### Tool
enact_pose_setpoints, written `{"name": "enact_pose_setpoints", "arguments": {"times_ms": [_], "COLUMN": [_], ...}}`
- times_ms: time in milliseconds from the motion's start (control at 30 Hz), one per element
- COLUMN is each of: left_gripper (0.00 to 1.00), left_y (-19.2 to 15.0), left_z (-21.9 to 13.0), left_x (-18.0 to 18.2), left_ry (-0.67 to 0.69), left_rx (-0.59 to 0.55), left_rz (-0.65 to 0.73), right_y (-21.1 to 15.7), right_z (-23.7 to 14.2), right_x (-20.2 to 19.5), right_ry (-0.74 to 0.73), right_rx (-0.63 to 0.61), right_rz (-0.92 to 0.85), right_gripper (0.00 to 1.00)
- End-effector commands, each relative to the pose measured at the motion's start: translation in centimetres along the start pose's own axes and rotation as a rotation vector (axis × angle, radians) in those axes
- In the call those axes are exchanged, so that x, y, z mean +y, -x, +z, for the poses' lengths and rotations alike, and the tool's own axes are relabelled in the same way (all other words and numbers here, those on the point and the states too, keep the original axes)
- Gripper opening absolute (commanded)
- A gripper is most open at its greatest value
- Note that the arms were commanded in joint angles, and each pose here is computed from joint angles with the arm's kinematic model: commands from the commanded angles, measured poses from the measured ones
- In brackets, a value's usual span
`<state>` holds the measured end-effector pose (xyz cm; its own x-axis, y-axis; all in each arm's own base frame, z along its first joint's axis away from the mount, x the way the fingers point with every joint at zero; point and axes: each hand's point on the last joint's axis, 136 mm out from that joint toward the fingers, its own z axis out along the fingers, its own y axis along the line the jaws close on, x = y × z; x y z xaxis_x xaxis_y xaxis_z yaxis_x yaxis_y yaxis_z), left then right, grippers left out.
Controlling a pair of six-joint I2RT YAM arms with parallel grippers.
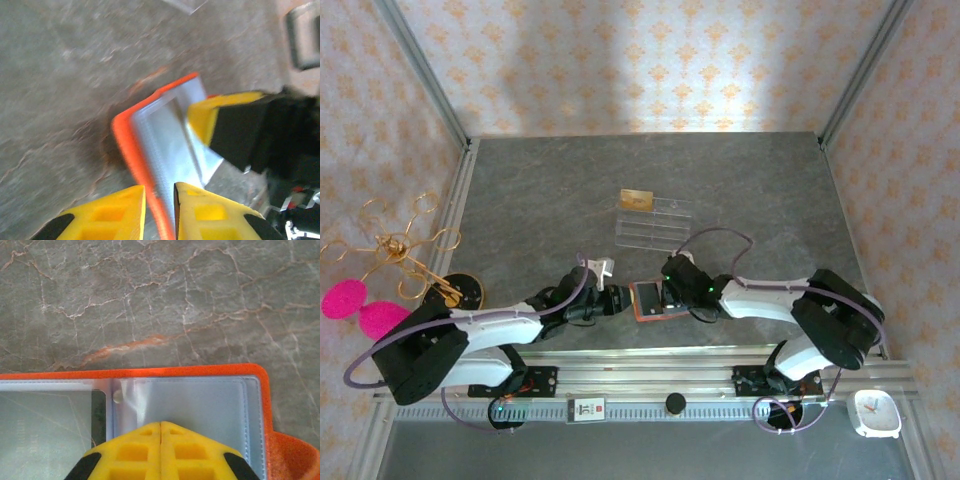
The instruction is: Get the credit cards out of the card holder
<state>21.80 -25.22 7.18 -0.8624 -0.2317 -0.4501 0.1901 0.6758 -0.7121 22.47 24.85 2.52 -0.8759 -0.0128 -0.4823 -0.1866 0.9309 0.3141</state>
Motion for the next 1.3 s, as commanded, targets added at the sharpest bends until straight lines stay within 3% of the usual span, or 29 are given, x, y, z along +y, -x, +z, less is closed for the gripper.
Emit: {"name": "enact_pose_setpoints", "arguments": {"times_ms": [0, 167, 300, 533, 800, 1000, 1267], "left_gripper": [0.22, 0.12, 0.0, 0.0, 0.0, 0.0, 0.0], "left_y": [1.5, 0.6, -0.8, -2.3, -2.6, -2.5, -2.5], "left_z": [0.1, 1.1, 2.4, 3.7, 3.8, 3.7, 3.7], "left_x": [-2.2, -3.4, -1.2, 1.1, 1.8, 1.8, 2.4], "left_ry": [-0.038, -0.08, -0.004, 0.063, 0.099, 0.097, 0.119], "left_rx": [-0.026, 0.007, 0.063, 0.113, 0.136, 0.129, 0.131], "left_rz": [0.047, 0.057, 0.036, 0.034, 0.041, 0.036, 0.032], "right_y": [-0.5, -0.1, -0.1, -0.4, 2.5, 1.1, -0.1], "right_z": [-0.6, -0.8, -0.9, -0.9, -4.1, -3.9, -0.8], "right_x": [-1.3, -1.0, -0.7, -0.5, 2.8, 6.2, 3.0], "right_ry": [-0.073, -0.08, -0.066, -0.049, 0.111, 0.303, 0.199], "right_rx": [-0.025, -0.05, -0.048, -0.037, -0.07, 0.07, 0.124], "right_rz": [0.053, 0.054, 0.046, 0.02, -0.101, -0.129, -0.059], "right_gripper": [0.06, 0.06, 0.06, 0.08, 0.25, 0.23, 0.22]}}
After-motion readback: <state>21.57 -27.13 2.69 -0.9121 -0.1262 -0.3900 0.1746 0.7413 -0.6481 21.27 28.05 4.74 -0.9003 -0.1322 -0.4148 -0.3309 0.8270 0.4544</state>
